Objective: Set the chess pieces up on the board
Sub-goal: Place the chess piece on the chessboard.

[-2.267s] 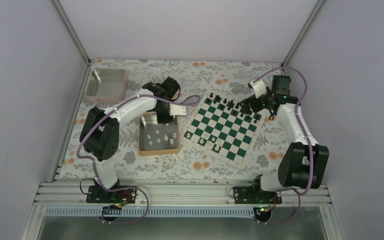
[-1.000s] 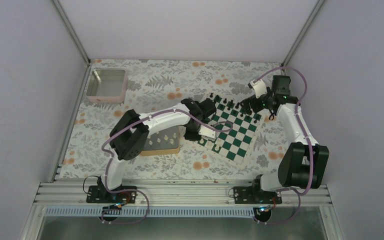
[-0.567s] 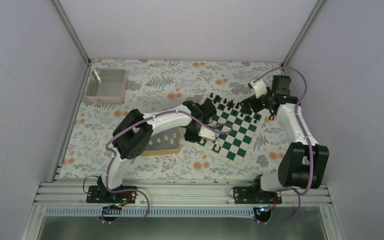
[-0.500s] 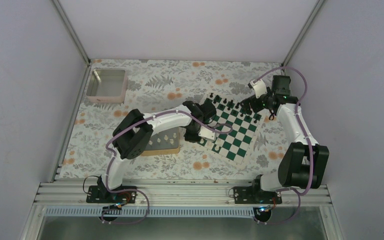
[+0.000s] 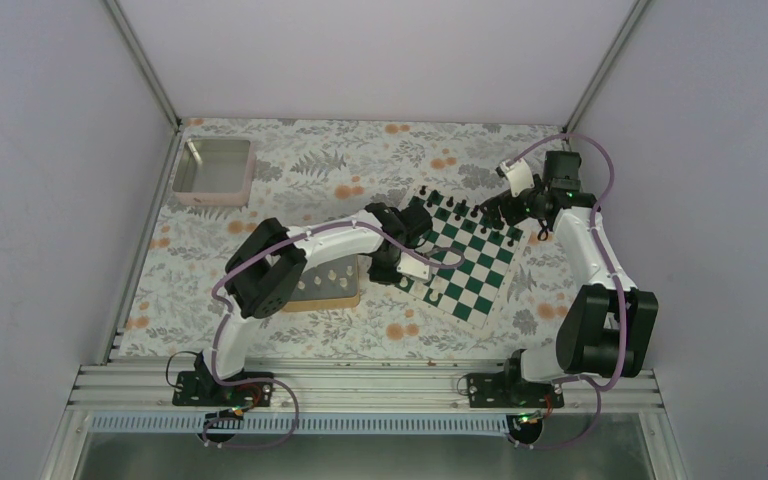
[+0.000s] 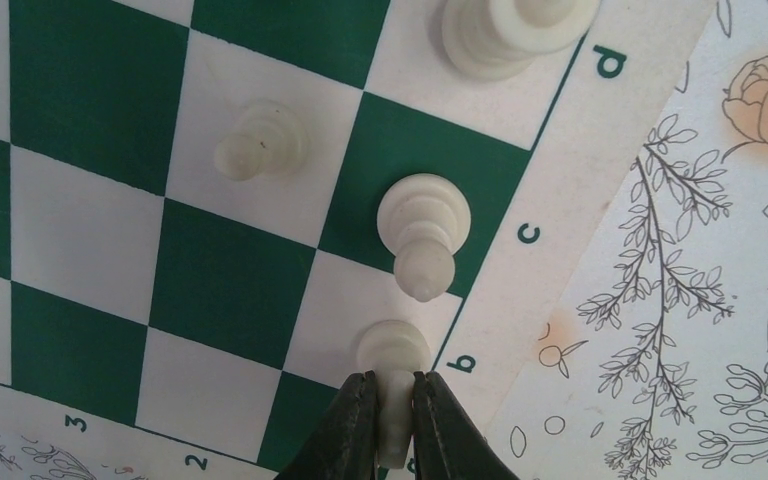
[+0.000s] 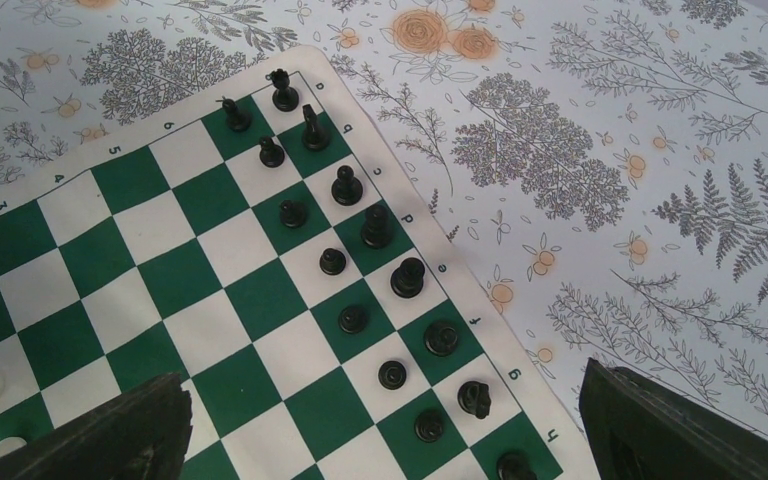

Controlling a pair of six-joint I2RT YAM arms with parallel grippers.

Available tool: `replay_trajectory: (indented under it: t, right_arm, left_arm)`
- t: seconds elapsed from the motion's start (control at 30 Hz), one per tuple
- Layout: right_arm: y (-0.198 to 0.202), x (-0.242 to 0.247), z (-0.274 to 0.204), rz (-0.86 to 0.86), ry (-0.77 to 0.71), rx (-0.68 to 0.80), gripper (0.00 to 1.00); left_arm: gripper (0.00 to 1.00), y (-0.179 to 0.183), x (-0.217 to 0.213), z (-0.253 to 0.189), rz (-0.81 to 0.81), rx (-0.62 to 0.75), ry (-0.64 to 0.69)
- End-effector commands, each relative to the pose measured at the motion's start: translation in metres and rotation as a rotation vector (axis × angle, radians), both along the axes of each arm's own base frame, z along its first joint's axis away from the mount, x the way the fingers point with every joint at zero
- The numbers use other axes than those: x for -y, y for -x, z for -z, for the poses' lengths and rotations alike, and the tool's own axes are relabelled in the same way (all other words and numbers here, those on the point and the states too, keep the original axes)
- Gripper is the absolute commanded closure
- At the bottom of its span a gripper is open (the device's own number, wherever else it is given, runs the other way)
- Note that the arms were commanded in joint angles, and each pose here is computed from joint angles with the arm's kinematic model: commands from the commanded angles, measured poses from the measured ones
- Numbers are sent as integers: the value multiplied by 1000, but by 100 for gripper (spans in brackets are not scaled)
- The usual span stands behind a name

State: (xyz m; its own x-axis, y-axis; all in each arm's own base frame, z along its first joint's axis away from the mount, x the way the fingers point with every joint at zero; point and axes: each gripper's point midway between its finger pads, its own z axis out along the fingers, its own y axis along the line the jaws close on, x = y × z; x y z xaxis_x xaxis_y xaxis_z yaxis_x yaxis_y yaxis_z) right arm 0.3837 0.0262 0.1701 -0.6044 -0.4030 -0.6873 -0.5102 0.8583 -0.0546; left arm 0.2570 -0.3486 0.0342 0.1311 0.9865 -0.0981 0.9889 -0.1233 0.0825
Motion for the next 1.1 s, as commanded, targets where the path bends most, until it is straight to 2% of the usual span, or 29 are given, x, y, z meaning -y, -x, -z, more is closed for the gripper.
replay_trajectory:
  t: [0.0,0.47,0.73,0.93,1.07]
  right_arm:
    - [0,3,5,12,-8,-12,0]
    - [2,1,5,3,-15,-18,0]
    - [1,1,4,0,-17,-17,0]
    - [1,1,5,1,-16,-18,0]
    - [1,0,4,-2,-19,-19,0]
  left_arm:
    - [89,-4,0,-1,-10,14,8]
    - [72,-10,-2,-13,-19,55,15]
    - [62,-4,-4,-53,-28,67,51]
    - [54,-15,-37,-89,-70,180,36]
    - [52,-27,-70,-101,-152,183,53]
